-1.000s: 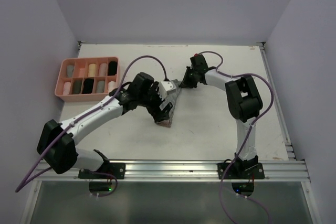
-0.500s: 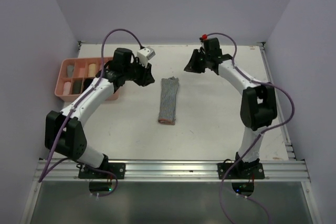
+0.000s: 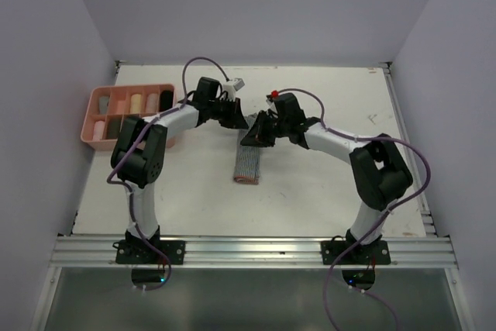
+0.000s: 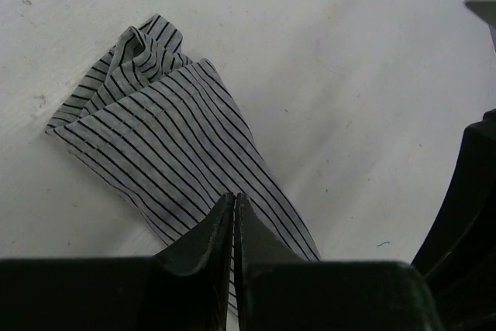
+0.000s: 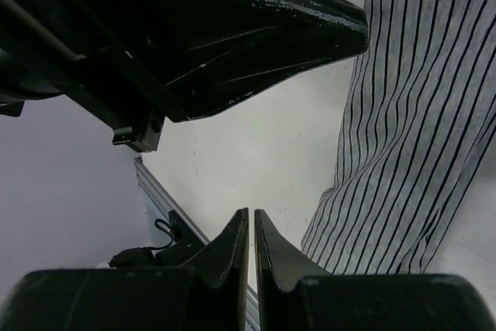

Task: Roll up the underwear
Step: Fold the underwear, then roll the underwear

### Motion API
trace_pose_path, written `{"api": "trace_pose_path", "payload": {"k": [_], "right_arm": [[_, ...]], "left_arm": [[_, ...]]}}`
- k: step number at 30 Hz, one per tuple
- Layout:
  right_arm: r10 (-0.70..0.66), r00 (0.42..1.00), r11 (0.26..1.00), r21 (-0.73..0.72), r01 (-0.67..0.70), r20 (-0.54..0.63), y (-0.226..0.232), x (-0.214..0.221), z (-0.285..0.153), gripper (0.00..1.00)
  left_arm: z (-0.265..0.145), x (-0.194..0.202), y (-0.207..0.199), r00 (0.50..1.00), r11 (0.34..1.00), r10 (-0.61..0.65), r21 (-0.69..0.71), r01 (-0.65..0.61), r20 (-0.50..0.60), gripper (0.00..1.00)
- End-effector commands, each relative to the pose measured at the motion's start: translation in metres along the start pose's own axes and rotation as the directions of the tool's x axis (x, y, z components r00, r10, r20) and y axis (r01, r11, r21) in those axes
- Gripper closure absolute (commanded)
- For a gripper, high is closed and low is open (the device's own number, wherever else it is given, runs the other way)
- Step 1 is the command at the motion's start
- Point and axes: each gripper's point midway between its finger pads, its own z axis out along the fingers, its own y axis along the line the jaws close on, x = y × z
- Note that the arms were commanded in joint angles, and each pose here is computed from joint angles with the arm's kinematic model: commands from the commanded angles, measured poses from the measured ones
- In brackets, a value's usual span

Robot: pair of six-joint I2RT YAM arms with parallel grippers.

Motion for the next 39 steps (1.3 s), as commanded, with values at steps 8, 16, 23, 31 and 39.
{"api": "trace_pose_path", "payload": {"k": [8, 16, 23, 31, 39], "right_arm": [[0.068, 0.986, 0.996, 0.062, -0.060, -0.151, -0.040, 0.024, 0.026, 0.88], [0.103, 0.971, 0.983, 0.171, -0.067, -0.214, -0.108, 0.059, 0.044, 0.88], [0.120, 0.969, 0.980, 0.179, -0.081, -0.215, -0.127, 0.073, 0.045, 0.87], [-0.056, 0.982, 0.998, 0.007, 0.058, -0.178, -0.058, 0.045, 0.019, 0.72], [-0.107, 0.985, 0.991, -0.093, 0.095, -0.136, -0.018, 0.039, -0.008, 0.67]], "left_arm": [[0.039, -0.023, -0.024, 0.999, 0.996, 0.015, 0.091, -0.019, 0.047, 0.92], [0.061, 0.001, 0.007, 0.999, 0.999, -0.042, 0.033, 0.043, -0.028, 0.92], [0.068, 0.023, 0.038, 0.992, 0.996, -0.090, -0.006, 0.090, -0.086, 0.91], [0.036, -0.021, -0.028, 0.993, 0.957, 0.104, 0.269, -0.113, 0.047, 0.70], [-0.004, -0.057, -0.054, 0.982, 0.962, 0.079, 0.244, -0.120, 0.172, 0.60]]}}
